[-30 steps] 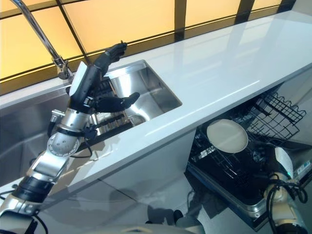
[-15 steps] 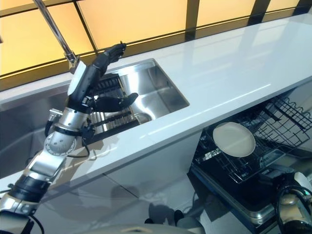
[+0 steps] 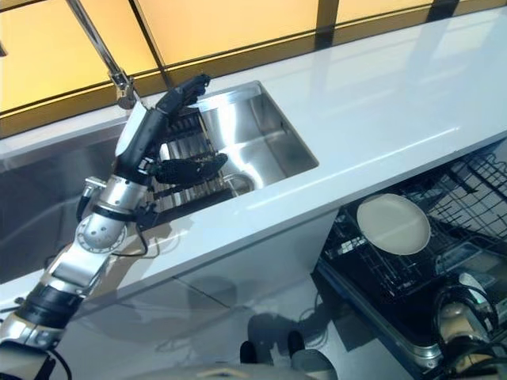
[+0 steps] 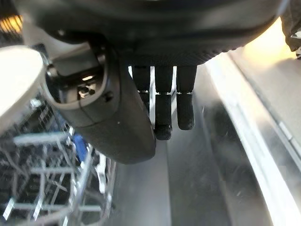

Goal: Pick up plates and place into dishwasher.

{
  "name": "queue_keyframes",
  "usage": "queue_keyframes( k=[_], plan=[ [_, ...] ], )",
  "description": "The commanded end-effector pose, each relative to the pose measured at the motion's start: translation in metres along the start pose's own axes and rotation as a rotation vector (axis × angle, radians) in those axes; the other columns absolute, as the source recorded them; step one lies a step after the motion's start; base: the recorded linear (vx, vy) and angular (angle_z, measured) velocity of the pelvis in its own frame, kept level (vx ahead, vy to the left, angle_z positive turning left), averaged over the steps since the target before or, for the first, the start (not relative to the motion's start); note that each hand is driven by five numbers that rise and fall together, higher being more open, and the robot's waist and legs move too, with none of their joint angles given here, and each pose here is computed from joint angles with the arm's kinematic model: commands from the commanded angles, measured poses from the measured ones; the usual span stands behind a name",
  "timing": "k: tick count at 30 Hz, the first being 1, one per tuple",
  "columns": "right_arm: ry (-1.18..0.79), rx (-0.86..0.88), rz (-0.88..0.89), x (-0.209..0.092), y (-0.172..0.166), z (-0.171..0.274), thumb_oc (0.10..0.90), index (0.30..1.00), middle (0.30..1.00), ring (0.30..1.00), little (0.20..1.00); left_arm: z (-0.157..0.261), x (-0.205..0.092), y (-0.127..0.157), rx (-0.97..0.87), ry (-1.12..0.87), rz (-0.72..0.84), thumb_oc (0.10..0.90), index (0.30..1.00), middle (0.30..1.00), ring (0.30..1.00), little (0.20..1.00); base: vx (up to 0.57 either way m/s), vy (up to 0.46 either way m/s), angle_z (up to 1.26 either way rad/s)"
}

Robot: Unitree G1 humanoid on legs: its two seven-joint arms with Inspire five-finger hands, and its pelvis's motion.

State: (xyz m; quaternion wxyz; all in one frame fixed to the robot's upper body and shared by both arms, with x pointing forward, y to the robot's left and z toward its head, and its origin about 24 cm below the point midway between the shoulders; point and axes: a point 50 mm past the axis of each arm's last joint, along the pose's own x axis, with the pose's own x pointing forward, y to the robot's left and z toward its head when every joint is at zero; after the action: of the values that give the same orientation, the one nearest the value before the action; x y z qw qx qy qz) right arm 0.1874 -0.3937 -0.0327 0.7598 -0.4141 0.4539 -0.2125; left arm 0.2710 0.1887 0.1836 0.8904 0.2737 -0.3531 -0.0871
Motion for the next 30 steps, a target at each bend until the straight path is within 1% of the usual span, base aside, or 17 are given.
queue_keyframes(
  k=[1, 11, 13, 15, 16, 19, 21, 24, 25, 30],
  plan=[
    [-0.053, 0.008, -0.081, 0.008, -0.030, 0.031, 0.100, 0.300, 0.300, 0.300, 0.200, 0.046, 0.044, 0.022, 0.010, -0.285, 0.109, 0.800, 0.900, 0.900, 0.900, 0.900, -0.05, -0.034, 0.06],
    [0.028, -0.058, 0.054, 0.008, -0.002, 0.027, 0.100, 0.300, 0.300, 0.300, 0.200, 0.058, 0.050, 0.025, 0.010, -0.342, 0.156, 0.800, 0.900, 0.900, 0.900, 0.900, -0.04, -0.029, 0.08],
    [0.041, -0.020, 0.110, 0.006, 0.011, 0.027, 0.100, 0.300, 0.300, 0.300, 0.200, 0.062, 0.052, 0.023, 0.006, -0.359, 0.154, 0.800, 0.900, 0.900, 0.900, 0.900, -0.03, -0.046, 0.06],
    [0.023, 0.016, 0.108, 0.006, 0.013, 0.032, 0.100, 0.300, 0.300, 0.300, 0.200, 0.063, 0.053, 0.023, 0.005, -0.362, 0.152, 0.800, 0.900, 0.900, 0.900, 0.900, -0.02, -0.025, 0.14],
    [-0.042, 0.092, 0.075, 0.005, 0.010, 0.050, 0.100, 0.300, 0.300, 0.300, 0.200, 0.064, 0.056, 0.023, 0.004, -0.368, 0.152, 0.800, 0.900, 0.900, 0.900, 0.900, -0.03, -0.021, 0.16],
    [-0.197, 0.180, -0.009, 0.001, 0.000, 0.091, 0.100, 0.300, 0.300, 0.300, 0.200, 0.064, 0.058, 0.022, 0.005, -0.379, 0.156, 0.800, 0.900, 0.900, 0.900, 0.900, -0.04, -0.009, 0.15],
    [-0.283, 0.208, -0.063, -0.004, -0.010, 0.116, 0.100, 0.300, 0.300, 0.300, 0.200, 0.063, 0.059, 0.020, 0.005, -0.383, 0.159, 0.800, 0.900, 0.900, 0.900, 0.900, -0.01, 0.003, 0.03],
    [-0.333, 0.217, -0.089, -0.008, -0.019, 0.133, 0.100, 0.300, 0.300, 0.300, 0.200, 0.062, 0.060, 0.019, 0.007, -0.381, 0.161, 0.800, 0.900, 0.900, 0.900, 0.900, 0.01, 0.004, -0.01],
    [-0.395, 0.225, -0.127, -0.014, -0.032, 0.156, 0.100, 0.300, 0.300, 0.300, 0.200, 0.060, 0.061, 0.016, 0.007, -0.371, 0.164, 0.800, 0.900, 0.900, 0.900, 0.900, 0.03, 0.018, -0.05],
    [-0.478, 0.202, -0.200, -0.024, -0.066, 0.184, 0.100, 0.300, 0.300, 0.300, 0.200, 0.053, 0.062, 0.015, 0.020, -0.337, 0.172, 0.800, 0.900, 0.900, 0.900, 0.900, 0.05, 0.014, -0.01]
  ],
)
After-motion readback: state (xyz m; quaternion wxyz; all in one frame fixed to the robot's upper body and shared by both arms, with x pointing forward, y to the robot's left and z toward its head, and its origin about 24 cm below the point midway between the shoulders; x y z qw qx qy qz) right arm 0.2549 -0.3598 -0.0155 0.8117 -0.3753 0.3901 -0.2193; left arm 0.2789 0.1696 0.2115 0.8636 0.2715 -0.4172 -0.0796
